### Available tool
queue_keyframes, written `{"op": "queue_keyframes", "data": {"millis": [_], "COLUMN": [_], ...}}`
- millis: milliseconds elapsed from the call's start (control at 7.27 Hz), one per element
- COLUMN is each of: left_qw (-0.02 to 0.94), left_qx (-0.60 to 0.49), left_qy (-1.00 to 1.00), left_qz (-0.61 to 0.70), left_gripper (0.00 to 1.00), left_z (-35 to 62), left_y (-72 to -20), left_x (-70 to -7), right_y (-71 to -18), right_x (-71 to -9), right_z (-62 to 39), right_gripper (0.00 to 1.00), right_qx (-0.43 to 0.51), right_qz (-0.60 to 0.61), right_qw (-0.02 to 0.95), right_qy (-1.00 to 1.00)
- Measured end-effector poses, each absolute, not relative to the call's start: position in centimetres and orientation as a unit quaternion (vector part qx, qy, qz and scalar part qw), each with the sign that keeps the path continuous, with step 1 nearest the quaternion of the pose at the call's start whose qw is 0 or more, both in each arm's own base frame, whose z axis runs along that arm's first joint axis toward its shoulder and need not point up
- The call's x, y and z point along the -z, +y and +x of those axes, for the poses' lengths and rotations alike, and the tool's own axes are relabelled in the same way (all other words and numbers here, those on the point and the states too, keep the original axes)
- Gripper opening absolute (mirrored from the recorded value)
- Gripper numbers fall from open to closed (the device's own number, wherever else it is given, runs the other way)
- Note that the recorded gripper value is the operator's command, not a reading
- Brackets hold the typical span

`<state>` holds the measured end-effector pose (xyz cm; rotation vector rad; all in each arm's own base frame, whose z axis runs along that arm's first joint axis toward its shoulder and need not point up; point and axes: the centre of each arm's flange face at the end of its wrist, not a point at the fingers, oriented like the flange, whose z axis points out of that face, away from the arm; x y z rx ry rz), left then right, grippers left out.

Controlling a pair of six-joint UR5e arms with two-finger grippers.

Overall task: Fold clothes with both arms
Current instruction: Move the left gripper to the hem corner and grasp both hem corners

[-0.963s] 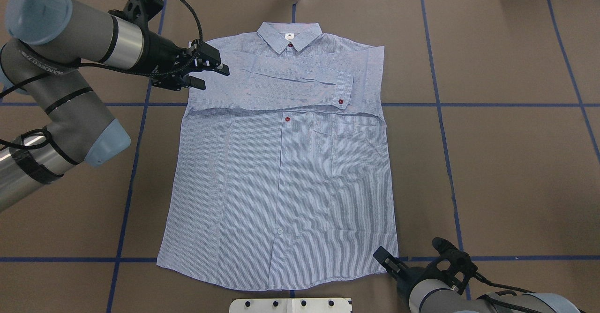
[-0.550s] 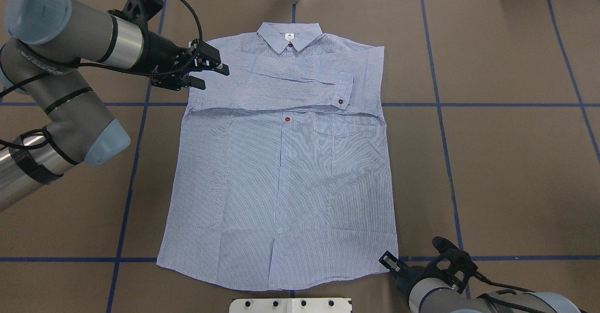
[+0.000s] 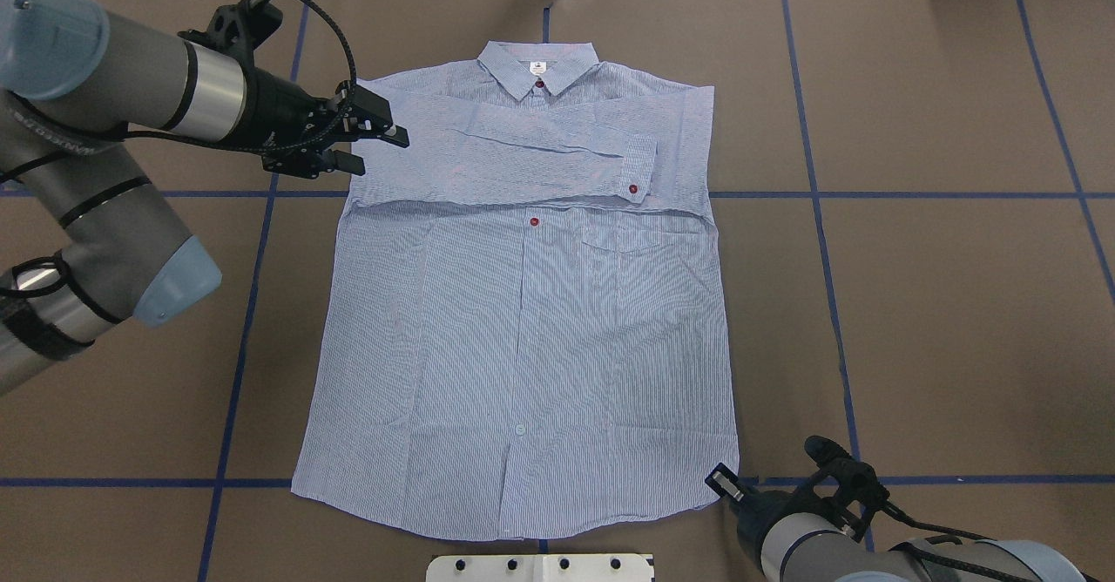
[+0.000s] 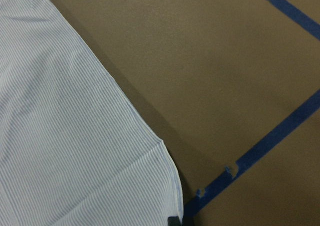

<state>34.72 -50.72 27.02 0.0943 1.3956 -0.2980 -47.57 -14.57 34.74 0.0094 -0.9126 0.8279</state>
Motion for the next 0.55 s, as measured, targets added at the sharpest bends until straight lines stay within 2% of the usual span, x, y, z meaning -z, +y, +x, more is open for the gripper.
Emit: {"op": "queue_keyframes", "data": {"millis": [275,550], "left_qw": [0.771,0.813], "left_qx": [0.160,0.173], "left_qy": [0.614,0.554], "left_qz": [0.050,0.049], "left_gripper": [0.76,0.75], "left_z": [33.9,37.1], "left_y": [-44.3,-38.2], "left_x": [-31.9,-36.1], "right_y": [-15.2,-15.8], "right_x": [-33.6,-32.9], "right_z": [-46.5,-45.7], "right_gripper": [0.00,0.00], "right_qx": [-0.393,-0.396], "right_qz": [0.001,0.000], "right_qw": [0.809,0.804], "right_qy": [-0.437,-0.443]}}
